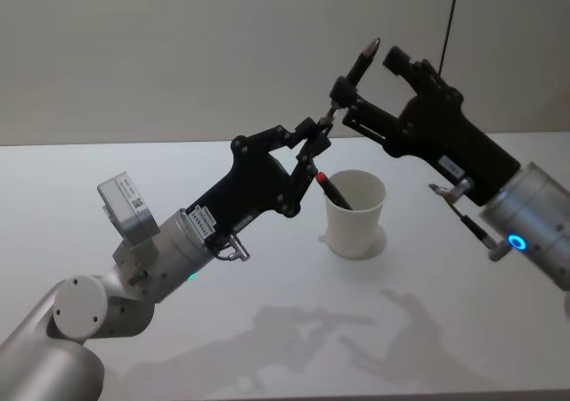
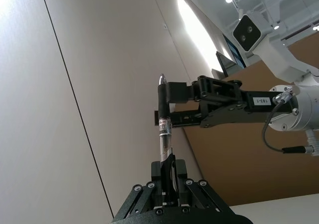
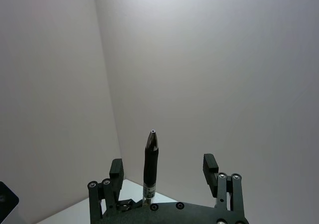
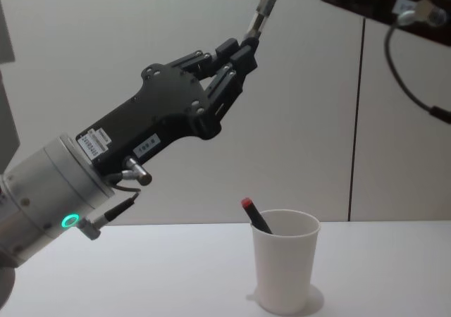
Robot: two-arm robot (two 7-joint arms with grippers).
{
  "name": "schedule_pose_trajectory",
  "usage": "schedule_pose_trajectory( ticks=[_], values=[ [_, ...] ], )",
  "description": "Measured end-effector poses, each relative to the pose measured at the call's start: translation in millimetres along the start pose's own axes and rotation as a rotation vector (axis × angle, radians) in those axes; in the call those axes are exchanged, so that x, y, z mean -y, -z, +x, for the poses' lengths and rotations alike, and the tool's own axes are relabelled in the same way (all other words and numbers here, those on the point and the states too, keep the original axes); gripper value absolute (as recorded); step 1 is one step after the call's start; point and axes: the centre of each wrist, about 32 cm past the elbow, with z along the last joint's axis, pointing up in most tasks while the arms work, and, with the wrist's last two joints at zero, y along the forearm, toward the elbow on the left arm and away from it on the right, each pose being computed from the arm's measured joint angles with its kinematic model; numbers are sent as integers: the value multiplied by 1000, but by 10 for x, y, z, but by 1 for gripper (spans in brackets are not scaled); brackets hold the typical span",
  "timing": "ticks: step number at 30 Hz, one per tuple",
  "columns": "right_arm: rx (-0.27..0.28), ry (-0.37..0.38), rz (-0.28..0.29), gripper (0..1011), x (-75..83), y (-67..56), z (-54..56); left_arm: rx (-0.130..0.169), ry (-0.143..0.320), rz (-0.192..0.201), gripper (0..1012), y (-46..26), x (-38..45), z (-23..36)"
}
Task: Place the pen into the pen holder.
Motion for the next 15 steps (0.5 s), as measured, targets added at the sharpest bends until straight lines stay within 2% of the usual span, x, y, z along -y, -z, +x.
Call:
schedule_pose_trajectory(
  ticks=[6, 15],
  values=[
    [-5, 0, -9, 930, -85, 35, -17, 0, 0, 0, 175, 0, 0, 0],
    [-10, -16, -13, 667, -160, 66, -41, 0, 0, 0, 175, 0, 0, 0]
  ],
)
